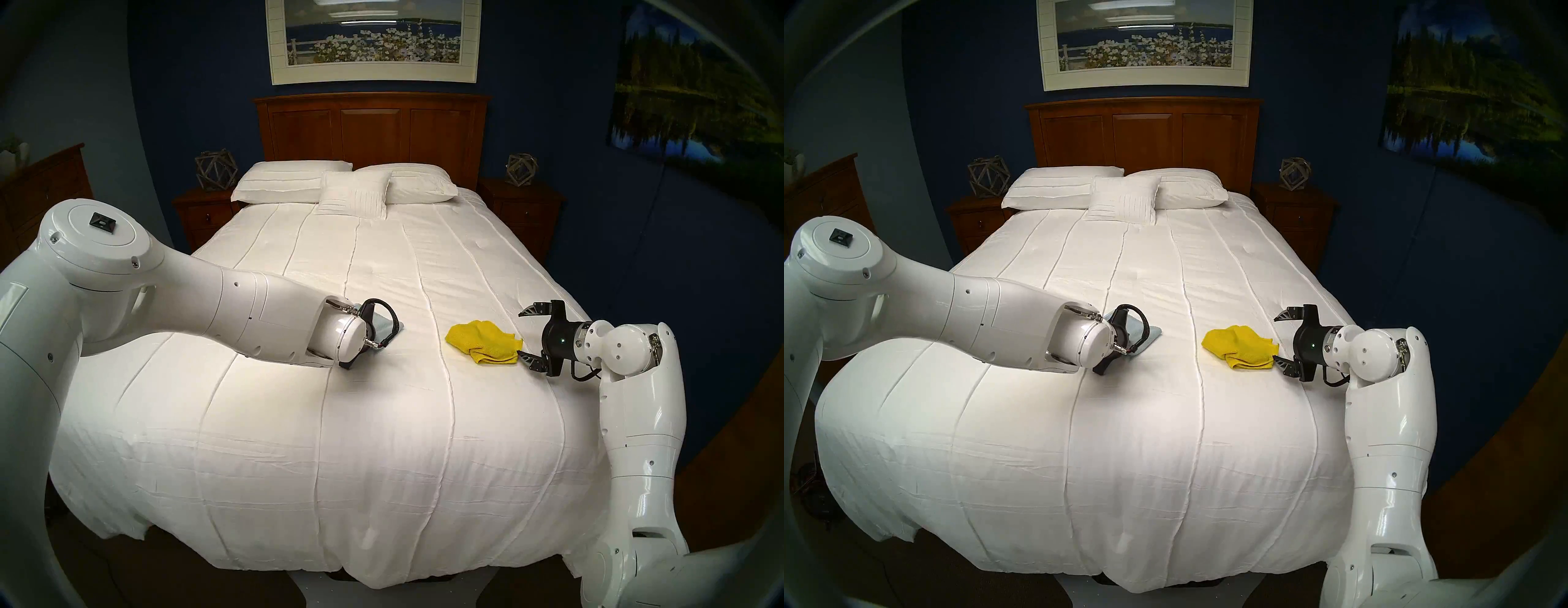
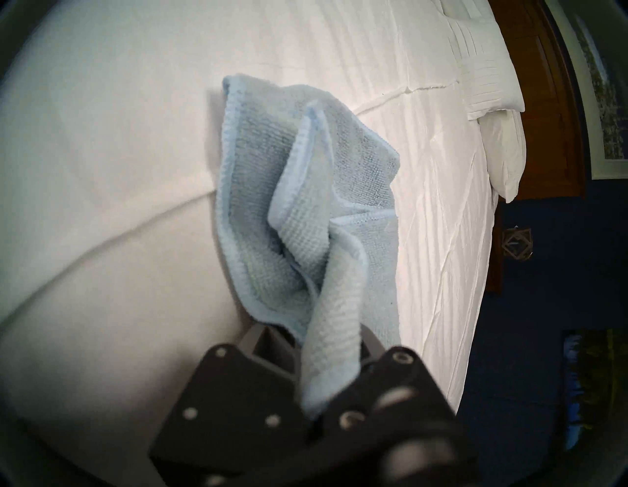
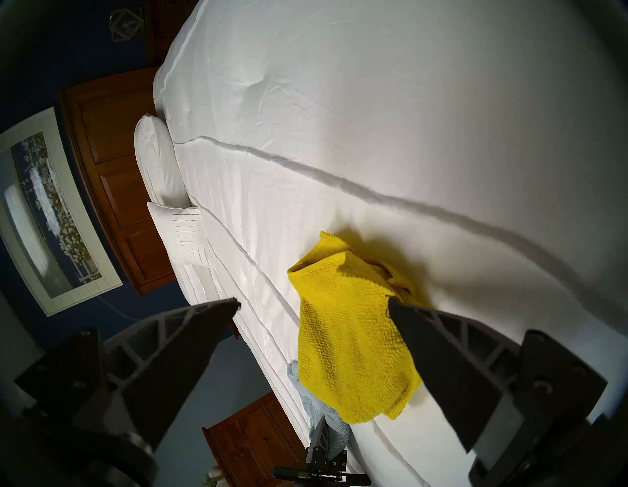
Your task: Fold the hand towels twice and stack them up
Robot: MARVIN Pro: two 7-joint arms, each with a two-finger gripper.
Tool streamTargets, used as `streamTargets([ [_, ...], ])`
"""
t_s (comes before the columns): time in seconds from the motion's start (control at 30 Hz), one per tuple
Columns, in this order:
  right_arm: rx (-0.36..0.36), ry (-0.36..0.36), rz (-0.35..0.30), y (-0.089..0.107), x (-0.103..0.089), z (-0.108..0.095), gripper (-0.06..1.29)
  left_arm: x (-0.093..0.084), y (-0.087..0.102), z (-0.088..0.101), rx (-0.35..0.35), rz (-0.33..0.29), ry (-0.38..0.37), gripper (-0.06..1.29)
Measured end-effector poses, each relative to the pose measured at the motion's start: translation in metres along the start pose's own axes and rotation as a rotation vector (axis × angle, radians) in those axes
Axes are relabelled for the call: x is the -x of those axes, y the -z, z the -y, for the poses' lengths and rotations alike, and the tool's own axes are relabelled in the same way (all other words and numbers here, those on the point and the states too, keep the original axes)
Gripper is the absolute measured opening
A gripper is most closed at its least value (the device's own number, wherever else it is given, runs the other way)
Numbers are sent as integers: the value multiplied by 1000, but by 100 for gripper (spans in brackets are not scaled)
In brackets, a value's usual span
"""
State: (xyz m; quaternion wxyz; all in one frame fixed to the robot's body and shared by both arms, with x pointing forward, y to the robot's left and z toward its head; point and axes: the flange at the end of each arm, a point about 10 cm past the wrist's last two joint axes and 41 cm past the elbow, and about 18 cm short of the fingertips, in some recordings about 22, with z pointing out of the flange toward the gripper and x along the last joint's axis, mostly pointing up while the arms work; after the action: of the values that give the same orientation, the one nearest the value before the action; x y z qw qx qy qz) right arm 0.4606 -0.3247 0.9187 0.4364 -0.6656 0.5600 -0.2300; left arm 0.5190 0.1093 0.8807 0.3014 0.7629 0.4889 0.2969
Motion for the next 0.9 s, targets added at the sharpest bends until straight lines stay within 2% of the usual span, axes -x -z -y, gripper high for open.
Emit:
streamTargets([
  [0.03, 0, 0, 0, 0, 0, 0, 122, 0, 1, -1, 5, -1, 3, 9],
  [0.1, 0, 0, 0, 0, 0, 0, 122, 0, 3, -3, 9, -2, 7, 3],
  [0.27, -2, -1, -6, 2, -2, 1, 122, 1, 8, -7, 29, 1, 21, 3],
  [0.6, 22, 5, -37, 19, -10, 3, 123, 15, 26, -25, 97, 40, 34, 3],
  [0.9, 60, 18, -45, 28, -13, -5, 123, 10, 30, -64, 192, 14, 47, 3],
])
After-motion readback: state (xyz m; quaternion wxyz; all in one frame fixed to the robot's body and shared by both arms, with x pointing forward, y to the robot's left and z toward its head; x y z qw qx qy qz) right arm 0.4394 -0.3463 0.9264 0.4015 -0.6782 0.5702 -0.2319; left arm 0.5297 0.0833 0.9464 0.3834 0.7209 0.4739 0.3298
